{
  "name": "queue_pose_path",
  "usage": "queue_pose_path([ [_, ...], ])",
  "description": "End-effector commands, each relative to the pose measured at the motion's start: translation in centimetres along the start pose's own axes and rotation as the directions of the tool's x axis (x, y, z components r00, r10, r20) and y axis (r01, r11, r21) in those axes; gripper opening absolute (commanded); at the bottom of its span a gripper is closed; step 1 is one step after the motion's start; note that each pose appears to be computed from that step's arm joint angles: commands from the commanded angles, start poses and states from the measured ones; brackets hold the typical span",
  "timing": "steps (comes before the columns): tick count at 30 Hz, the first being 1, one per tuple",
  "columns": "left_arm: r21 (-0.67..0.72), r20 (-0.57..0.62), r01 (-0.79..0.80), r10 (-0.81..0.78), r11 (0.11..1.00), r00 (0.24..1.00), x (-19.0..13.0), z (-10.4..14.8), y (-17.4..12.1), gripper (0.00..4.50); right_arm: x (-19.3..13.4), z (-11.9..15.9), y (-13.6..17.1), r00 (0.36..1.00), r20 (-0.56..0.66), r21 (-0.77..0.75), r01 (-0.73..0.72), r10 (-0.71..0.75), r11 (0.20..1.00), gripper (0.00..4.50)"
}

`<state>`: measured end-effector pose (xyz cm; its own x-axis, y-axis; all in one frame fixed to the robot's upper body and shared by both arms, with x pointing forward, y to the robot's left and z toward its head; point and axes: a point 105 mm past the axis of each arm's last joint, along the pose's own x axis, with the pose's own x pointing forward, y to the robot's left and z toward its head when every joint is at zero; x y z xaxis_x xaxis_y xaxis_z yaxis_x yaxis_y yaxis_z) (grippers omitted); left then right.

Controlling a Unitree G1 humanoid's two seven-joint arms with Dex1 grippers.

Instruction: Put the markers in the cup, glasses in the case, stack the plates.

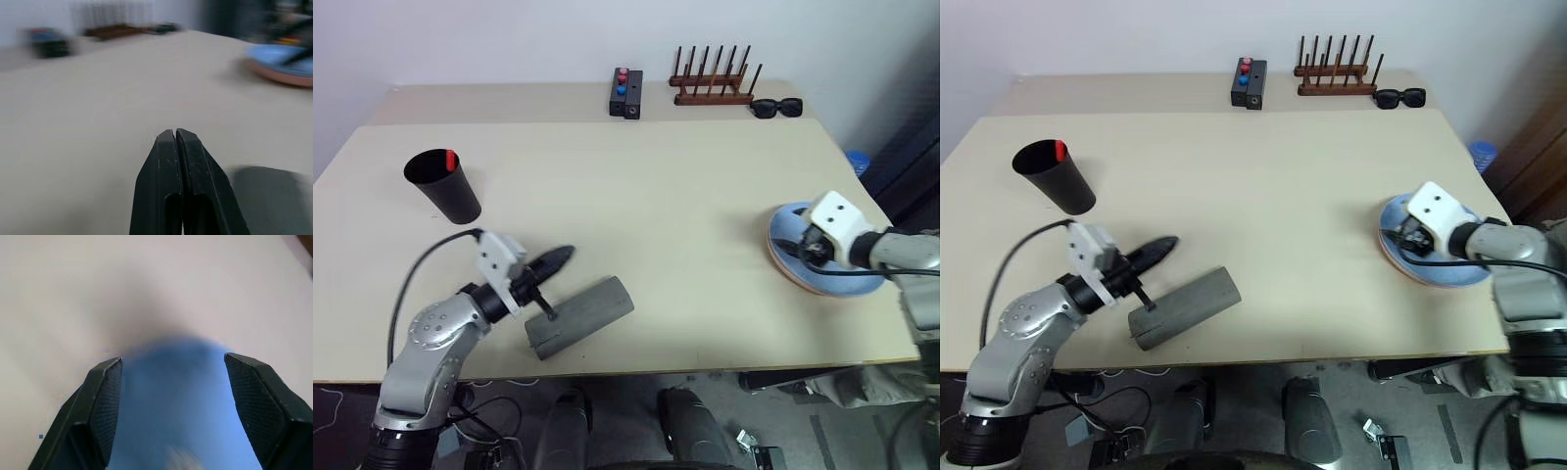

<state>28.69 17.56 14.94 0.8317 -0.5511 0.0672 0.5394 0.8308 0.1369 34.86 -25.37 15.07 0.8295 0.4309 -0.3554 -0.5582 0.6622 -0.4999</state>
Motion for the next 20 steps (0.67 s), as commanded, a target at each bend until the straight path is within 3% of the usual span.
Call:
queue_pose_path([
  [1,0.075,0.004,-0.322,0.323,0.944,0.947,-2.4,0.4,5.1,0.0,1.4,4.3,0.7,0.98,0.193,0.05,-0.05,0.04,0.998,3.34],
  [6,0.118,-0.003,-0.515,0.519,0.849,0.855,-5.3,0.1,7.4,0.0,3.3,5.3,1.5,0.958,0.272,0.1,-0.117,0.086,0.988,3.34],
  [20,0.08,-0.003,-0.599,0.601,0.797,0.799,-6.6,-0.1,6.8,0.0,5.7,5.7,2.3,0.94,0.302,0.086,-0.195,0.161,0.977,3.34],
])
